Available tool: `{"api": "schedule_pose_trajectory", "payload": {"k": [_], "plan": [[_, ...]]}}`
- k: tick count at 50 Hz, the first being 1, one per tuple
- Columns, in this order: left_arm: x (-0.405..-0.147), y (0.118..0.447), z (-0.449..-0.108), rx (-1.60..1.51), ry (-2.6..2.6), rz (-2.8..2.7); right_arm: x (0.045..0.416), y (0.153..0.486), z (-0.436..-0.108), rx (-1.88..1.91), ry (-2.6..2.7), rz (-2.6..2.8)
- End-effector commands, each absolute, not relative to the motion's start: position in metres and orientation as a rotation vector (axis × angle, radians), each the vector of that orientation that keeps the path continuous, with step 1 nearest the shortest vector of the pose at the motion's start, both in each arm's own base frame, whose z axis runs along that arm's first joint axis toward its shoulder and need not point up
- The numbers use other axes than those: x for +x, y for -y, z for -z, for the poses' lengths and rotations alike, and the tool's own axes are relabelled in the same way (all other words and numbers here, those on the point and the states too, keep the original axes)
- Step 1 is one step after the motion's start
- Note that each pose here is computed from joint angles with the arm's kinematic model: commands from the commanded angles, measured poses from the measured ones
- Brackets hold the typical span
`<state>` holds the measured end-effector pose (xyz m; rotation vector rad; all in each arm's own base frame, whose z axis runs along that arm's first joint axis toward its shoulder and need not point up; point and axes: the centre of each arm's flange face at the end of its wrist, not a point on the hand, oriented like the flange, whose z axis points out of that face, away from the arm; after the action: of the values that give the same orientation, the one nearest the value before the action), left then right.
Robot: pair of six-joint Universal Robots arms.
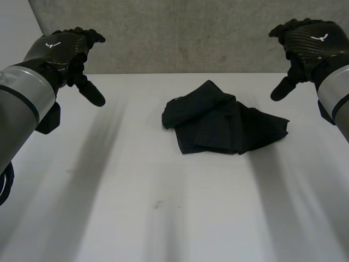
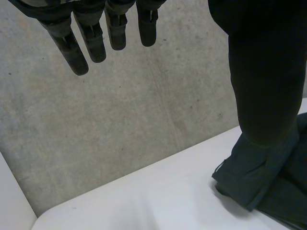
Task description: Fold the shorts.
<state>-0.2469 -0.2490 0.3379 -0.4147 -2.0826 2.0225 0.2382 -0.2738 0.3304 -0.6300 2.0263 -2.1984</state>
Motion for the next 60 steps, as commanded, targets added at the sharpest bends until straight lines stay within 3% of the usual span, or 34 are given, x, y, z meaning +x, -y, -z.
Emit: {"api": "schedule_pose_trajectory", "payload": {"k": [1,7,19,27,33,37,41,43,49,53,60], "plan": [[-0.249,0.252,-0.333,-0.417,2.090,-2.015,0.250,0.282,-0.304,-0.741,-2.037,2.065],[-0.251,0.255,-0.327,-0.422,2.096,-2.006,0.261,0.298,-0.278,-0.752,-2.080,1.980],[-0.255,0.265,-0.309,-0.430,2.136,-1.974,0.312,0.366,-0.211,-0.668,-1.944,1.986],[-0.256,0.270,-0.299,-0.436,2.166,-1.948,0.346,0.388,-0.157,-0.713,-1.873,2.015],[-0.258,0.272,-0.293,-0.443,2.183,-1.931,0.361,0.393,-0.139,-0.779,-1.853,2.044],[-0.259,0.273,-0.291,-0.446,2.188,-1.924,0.364,0.391,-0.156,-0.833,-1.816,2.129],[-0.259,0.275,-0.289,-0.444,2.182,-1.930,0.377,0.369,-0.213,-0.879,-1.673,2.223],[-0.260,0.278,-0.289,-0.435,2.173,-1.942,0.381,0.353,-0.244,-0.878,-1.599,2.257],[-0.256,0.282,-0.295,-0.406,2.154,-1.984,0.410,0.301,-0.285,-0.907,-1.430,2.246],[-0.250,0.283,-0.308,-0.353,2.139,-2.048,0.424,0.269,-0.316,-0.900,-1.300,2.257],[-0.216,0.284,-0.348,-0.183,2.080,-2.224,0.403,0.250,-0.417,-0.565,-1.058,2.385]]}}
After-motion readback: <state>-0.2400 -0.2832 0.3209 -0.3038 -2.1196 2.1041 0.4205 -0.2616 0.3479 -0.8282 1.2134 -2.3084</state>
